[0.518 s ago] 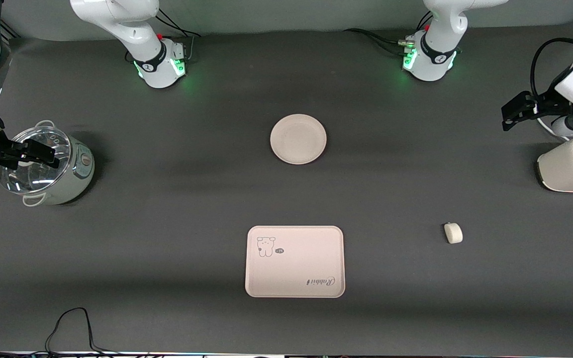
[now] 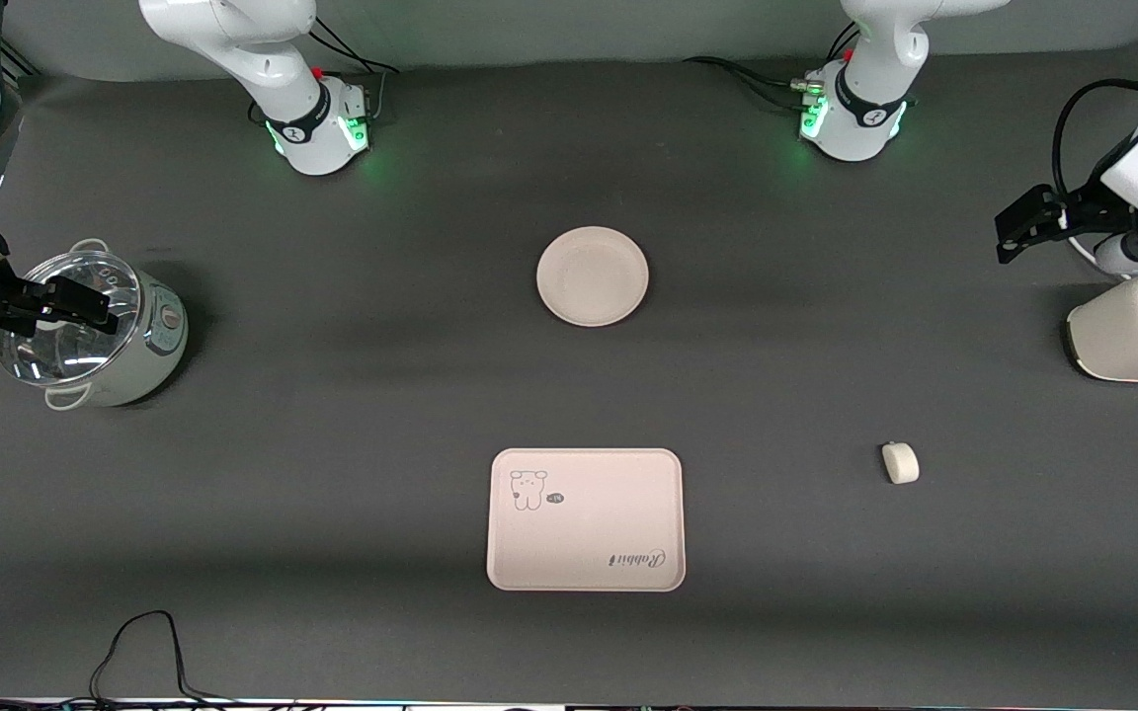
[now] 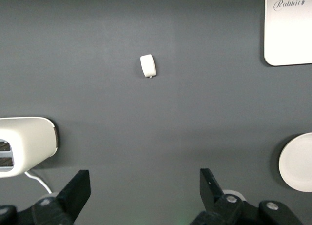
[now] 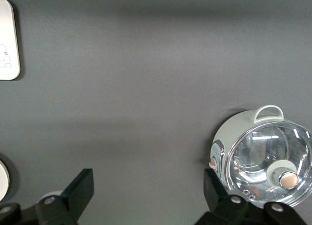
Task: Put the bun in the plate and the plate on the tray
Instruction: 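Reach the left gripper down to the small white bun and grasp it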
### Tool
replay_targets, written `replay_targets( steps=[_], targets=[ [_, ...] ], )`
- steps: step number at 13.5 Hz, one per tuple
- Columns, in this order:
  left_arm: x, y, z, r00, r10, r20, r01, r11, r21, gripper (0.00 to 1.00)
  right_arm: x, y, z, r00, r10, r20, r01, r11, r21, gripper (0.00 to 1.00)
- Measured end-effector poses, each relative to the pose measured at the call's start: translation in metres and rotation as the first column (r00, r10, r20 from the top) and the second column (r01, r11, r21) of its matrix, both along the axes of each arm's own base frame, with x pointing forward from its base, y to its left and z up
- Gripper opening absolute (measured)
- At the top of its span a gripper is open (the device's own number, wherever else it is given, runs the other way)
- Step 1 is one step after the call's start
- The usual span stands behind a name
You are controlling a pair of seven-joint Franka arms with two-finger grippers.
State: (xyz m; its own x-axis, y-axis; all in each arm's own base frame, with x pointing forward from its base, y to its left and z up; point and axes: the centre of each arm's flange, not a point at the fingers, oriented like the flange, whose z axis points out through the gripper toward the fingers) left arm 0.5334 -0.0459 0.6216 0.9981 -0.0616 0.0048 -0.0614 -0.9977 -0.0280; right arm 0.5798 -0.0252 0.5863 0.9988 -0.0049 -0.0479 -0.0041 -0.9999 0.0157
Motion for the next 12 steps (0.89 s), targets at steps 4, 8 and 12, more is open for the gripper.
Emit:
replay_targets(
  steps=[4,8,12],
  targets=[
    [0.048,0.006,-0.072,1.0,0.006,-0.006,-0.006,1.0,-0.017,1.0,0.0,0.0,0.0,1.0,0.0,-0.001,0.0,1.0,0.0,1.0],
    [0.098,0.01,-0.182,1.0,0.021,-0.015,-0.021,0.999,-0.036,1.0,0.0,0.0,-0.001,1.0,0.0,-0.002,0.0,1.0,0.0,1.0],
    [0.111,0.012,-0.296,0.998,0.031,0.053,-0.029,0.999,-0.037,1.0,0.0,0.0,-0.001,1.0,0.0,-0.004,0.0,1.0,0.0,1.0]
  ],
)
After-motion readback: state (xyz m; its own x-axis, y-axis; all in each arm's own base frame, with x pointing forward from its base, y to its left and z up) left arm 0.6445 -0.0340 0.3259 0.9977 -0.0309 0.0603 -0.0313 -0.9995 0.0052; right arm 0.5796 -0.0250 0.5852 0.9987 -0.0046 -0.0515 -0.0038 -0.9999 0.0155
